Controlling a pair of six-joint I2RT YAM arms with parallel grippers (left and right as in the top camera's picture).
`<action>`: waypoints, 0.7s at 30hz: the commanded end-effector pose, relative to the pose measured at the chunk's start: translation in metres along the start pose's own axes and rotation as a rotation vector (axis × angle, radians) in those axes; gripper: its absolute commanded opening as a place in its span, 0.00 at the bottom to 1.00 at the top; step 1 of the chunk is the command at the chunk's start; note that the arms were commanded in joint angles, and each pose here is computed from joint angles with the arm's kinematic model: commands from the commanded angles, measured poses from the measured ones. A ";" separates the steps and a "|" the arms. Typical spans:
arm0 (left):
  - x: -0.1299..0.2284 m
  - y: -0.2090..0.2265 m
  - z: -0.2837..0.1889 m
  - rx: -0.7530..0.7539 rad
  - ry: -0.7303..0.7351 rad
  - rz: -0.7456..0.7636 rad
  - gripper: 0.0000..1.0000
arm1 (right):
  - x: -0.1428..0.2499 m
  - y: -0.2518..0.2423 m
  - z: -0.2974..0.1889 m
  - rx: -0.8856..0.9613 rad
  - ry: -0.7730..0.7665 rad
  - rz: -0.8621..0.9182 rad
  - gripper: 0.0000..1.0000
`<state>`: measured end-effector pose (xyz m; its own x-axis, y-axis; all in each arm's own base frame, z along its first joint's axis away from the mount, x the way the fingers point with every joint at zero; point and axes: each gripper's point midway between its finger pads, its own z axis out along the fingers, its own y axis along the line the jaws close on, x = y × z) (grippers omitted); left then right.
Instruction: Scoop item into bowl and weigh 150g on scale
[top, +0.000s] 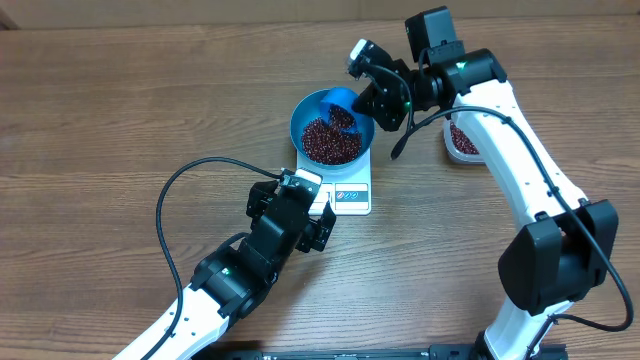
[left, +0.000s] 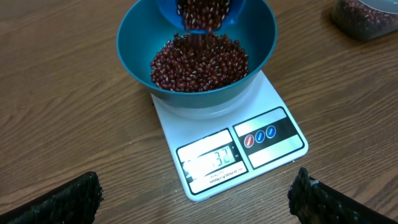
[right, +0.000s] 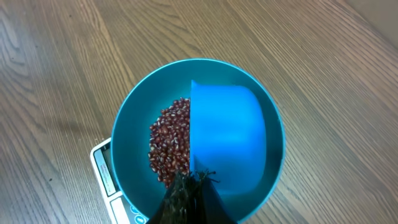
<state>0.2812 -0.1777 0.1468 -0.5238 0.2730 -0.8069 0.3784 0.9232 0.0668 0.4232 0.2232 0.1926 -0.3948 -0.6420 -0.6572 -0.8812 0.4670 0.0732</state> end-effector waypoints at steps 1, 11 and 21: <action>0.004 0.005 0.002 -0.024 0.010 0.020 1.00 | -0.026 0.005 -0.025 0.032 -0.067 -0.085 0.04; 0.004 0.005 0.002 -0.024 0.011 0.020 1.00 | -0.025 0.006 -0.025 0.031 -0.063 -0.106 0.04; 0.004 0.005 0.002 -0.024 0.011 0.020 1.00 | -0.024 0.007 -0.025 0.029 -0.060 -0.130 0.04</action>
<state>0.2811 -0.1777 0.1467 -0.5240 0.2732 -0.8067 0.3784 0.9232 0.0669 0.4213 0.2245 0.1920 -0.3400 -0.6724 -0.6575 -0.9056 0.4225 0.0361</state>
